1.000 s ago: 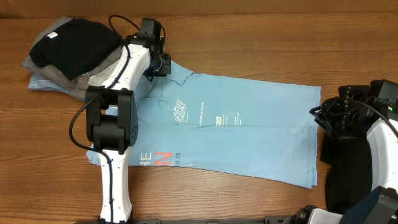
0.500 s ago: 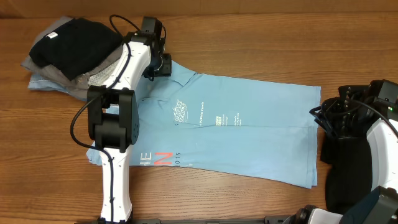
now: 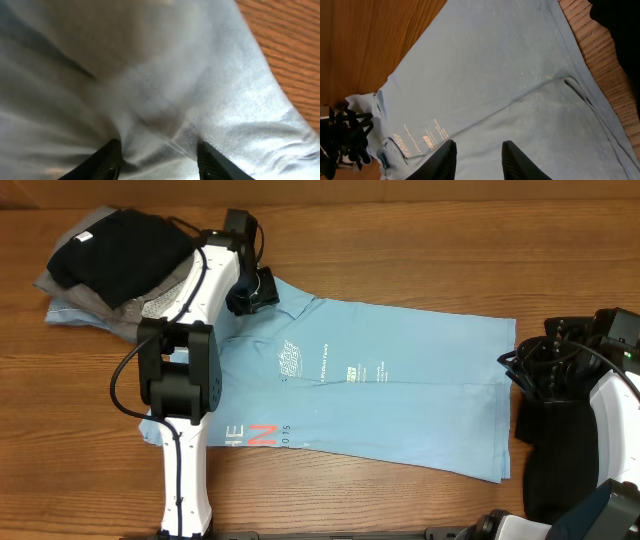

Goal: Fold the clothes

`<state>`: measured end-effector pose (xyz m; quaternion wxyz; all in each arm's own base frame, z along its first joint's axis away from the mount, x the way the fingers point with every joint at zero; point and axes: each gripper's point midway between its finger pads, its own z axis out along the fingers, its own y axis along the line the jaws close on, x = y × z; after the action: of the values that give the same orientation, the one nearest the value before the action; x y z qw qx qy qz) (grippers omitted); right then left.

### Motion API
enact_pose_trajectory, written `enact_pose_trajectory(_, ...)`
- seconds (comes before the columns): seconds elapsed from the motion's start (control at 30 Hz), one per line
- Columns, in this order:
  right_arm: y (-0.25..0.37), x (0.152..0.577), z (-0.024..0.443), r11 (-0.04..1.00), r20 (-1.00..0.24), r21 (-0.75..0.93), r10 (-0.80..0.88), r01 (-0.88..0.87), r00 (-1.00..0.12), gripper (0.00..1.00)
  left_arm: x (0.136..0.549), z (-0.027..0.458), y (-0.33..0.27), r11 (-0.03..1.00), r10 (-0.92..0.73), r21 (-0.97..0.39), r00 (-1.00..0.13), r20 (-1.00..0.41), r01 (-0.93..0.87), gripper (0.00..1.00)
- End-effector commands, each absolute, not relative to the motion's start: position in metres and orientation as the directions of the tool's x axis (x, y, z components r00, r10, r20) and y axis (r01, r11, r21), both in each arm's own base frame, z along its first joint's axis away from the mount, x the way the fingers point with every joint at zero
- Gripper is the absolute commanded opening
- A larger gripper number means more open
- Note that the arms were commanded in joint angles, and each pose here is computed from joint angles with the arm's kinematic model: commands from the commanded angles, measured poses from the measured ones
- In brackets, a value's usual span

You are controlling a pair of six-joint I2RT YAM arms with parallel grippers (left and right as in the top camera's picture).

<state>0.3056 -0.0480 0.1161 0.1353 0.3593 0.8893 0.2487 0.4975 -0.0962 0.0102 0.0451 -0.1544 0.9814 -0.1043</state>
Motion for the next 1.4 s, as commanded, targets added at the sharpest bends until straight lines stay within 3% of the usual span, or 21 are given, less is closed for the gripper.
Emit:
enact_pose_trajectory(0.0, -0.049, 0.309, 0.122, 0.633, -0.090, 0.542, 0.698, 0.553, -0.711, 0.34, 0.505, 0.010, -0.081, 0.856, -0.456, -0.276, -0.890, 0.001, -0.438, 0.53)
enact_pose_trajectory(0.4, -0.049, 0.309, 0.122, 0.633, -0.090, 0.542, 0.698, 0.553, -0.711, 0.34, 0.537, 0.017, -0.078, 0.836, -0.484, -0.346, -0.869, -0.102, -0.425, 0.50)
enact_pose_trajectory(0.73, -0.049, 0.309, 0.122, 0.633, -0.090, 0.541, 0.698, 0.553, -0.711, 0.33, 0.545, 0.020, -0.081, 0.818, -0.503, -0.383, -0.857, -0.114, -0.430, 0.37)
enact_pose_trajectory(0.97, -0.051, 0.309, 0.121, 0.638, -0.095, 0.530, 0.700, 0.559, -0.708, 0.33, 0.527, 0.013, -0.087, 0.822, -0.485, -0.364, -0.874, -0.045, -0.438, 0.47)
enact_pose_trajectory(1.37, -0.051, 0.308, 0.121, 0.637, -0.094, 0.530, 0.700, 0.560, -0.708, 0.34, 0.522, -0.016, -0.097, 0.808, -0.497, -0.366, -0.868, -0.001, -0.463, 0.43)
